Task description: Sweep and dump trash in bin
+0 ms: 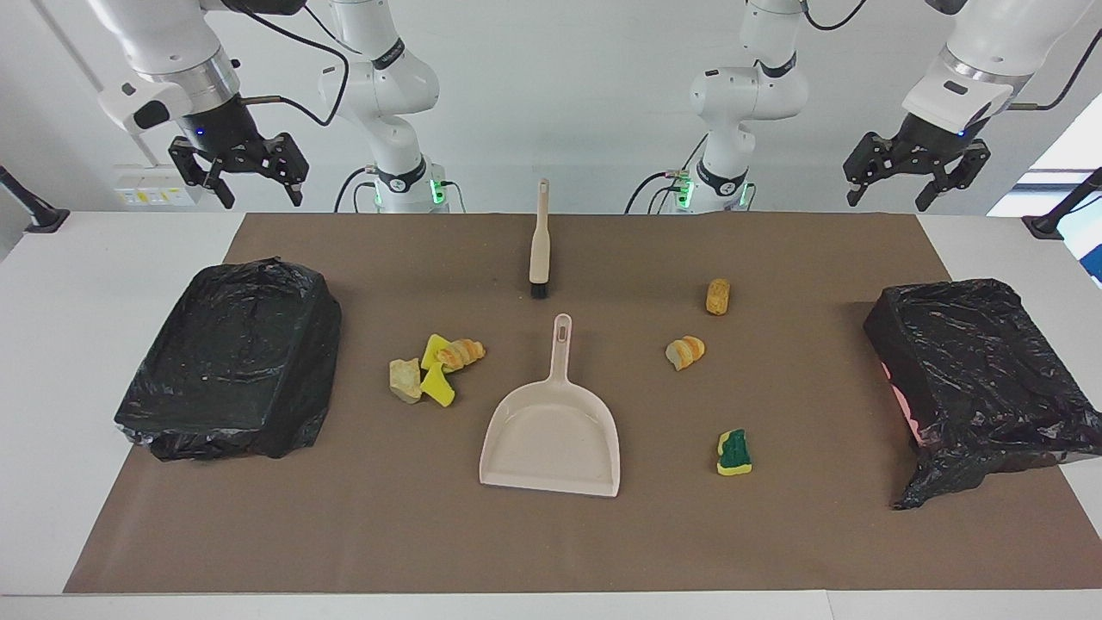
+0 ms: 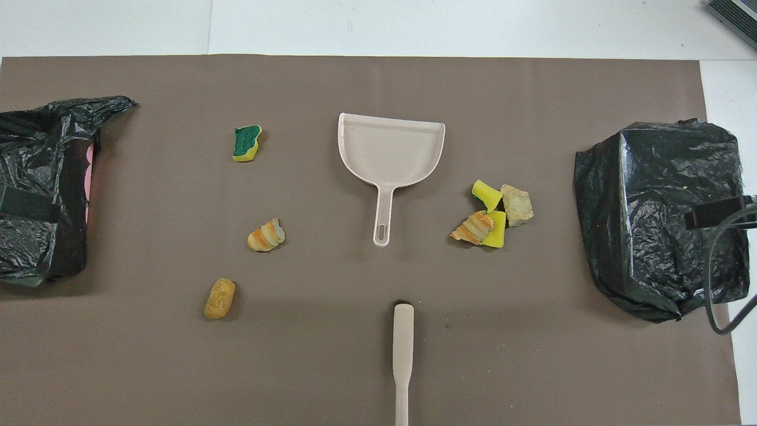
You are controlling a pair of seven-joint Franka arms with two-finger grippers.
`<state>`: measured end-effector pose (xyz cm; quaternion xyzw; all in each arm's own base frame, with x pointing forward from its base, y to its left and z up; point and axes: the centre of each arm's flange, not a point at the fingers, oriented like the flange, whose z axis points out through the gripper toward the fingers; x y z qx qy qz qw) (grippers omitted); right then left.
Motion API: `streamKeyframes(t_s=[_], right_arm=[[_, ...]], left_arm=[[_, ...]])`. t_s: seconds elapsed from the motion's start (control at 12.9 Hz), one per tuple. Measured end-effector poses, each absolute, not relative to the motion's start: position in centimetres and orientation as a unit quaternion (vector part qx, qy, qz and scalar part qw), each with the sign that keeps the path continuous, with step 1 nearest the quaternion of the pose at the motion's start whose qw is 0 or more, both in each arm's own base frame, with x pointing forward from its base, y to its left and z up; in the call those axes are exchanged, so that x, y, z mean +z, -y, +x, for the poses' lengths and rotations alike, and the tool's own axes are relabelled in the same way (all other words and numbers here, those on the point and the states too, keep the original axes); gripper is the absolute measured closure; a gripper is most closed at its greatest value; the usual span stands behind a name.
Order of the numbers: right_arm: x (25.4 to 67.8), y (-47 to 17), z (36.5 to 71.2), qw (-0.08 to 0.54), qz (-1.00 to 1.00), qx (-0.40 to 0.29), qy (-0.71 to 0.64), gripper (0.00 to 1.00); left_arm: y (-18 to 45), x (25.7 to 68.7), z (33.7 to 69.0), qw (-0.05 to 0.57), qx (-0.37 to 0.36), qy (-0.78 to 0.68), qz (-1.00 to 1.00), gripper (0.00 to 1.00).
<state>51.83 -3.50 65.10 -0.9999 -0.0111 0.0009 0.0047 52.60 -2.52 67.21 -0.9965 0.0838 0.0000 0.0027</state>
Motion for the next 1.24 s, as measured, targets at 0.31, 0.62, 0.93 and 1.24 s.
streamKeyframes(t_s=[0.31, 0.62, 0.93, 1.24], right_arm=[[65.1, 3.5, 51.8, 0.005, -1.000, 0.001, 0.011, 0.00], [65.1, 3.5, 51.8, 0.005, -1.000, 0.001, 0.011, 0.00], [65.1, 3.5, 51.8, 0.005, -1.000, 0.001, 0.011, 0.00], [65.1, 3.5, 51.8, 0.005, -1.000, 0.001, 0.011, 0.00]], left_arm=[[2.5, 67.2, 52.6, 0.003, 0.000, -0.083, -0.997, 0.00], [2.5, 67.2, 52.6, 0.003, 0.002, -0.083, -0.997, 0.00], [3.2, 67.1, 52.5, 0.002, 0.003, -0.090, -0.996, 0.00], [5.7, 66.6, 52.2, 0.000, 0.008, -0.107, -0.994, 0.00]])
